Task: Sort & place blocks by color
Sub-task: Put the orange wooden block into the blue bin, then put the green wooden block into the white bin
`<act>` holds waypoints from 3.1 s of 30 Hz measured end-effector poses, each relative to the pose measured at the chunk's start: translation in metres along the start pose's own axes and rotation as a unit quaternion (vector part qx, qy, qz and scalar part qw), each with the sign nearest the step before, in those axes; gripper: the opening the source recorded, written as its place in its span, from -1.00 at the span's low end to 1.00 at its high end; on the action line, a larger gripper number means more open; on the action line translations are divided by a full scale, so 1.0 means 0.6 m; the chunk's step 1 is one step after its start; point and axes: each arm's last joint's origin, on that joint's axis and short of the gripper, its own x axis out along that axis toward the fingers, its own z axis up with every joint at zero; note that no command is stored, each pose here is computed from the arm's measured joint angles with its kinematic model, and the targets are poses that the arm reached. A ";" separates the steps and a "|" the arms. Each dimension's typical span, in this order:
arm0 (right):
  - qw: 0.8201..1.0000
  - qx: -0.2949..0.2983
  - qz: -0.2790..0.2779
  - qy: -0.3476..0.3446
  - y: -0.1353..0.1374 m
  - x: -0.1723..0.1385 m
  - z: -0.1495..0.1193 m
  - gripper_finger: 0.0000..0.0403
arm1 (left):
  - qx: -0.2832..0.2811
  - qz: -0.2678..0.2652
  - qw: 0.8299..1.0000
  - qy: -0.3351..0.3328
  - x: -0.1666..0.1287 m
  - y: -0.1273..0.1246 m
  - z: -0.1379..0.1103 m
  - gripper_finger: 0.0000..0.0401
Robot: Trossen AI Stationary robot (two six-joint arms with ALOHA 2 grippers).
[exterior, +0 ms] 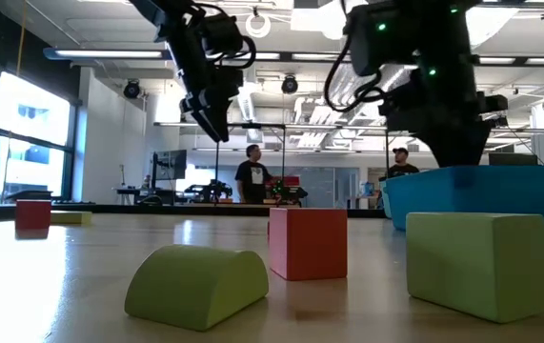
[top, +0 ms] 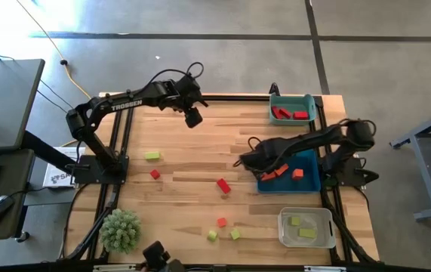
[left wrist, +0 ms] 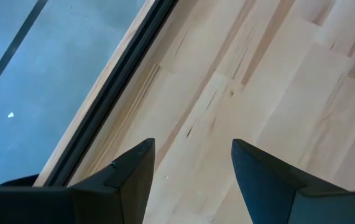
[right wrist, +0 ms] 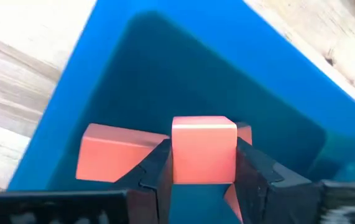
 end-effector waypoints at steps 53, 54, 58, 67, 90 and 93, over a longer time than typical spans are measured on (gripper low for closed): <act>0.978 0.034 0.155 -0.137 -0.123 -0.057 -0.028 -0.09 | 0.094 -0.071 0.907 0.405 0.047 -0.066 -0.226 0.21; 0.978 0.035 0.156 -0.137 -0.123 -0.057 -0.028 -0.09 | 0.097 -0.072 0.905 0.408 0.049 -0.066 -0.231 0.21; 0.978 0.036 0.156 -0.137 -0.123 -0.057 -0.028 -0.09 | 0.109 -0.077 0.897 0.421 0.054 -0.067 -0.248 0.21; 0.977 0.056 0.152 -0.135 -0.130 -0.055 -0.016 -0.09 | 0.154 -0.088 0.878 0.445 0.068 -0.087 -0.282 0.21; 0.976 0.074 0.157 -0.134 -0.136 -0.053 -0.005 -0.09 | 0.223 -0.089 0.868 0.434 0.111 -0.120 -0.288 -0.09; 0.975 0.074 0.161 -0.135 -0.135 -0.054 -0.004 -0.09 | 0.221 -0.093 0.870 0.431 0.110 -0.121 -0.284 -0.30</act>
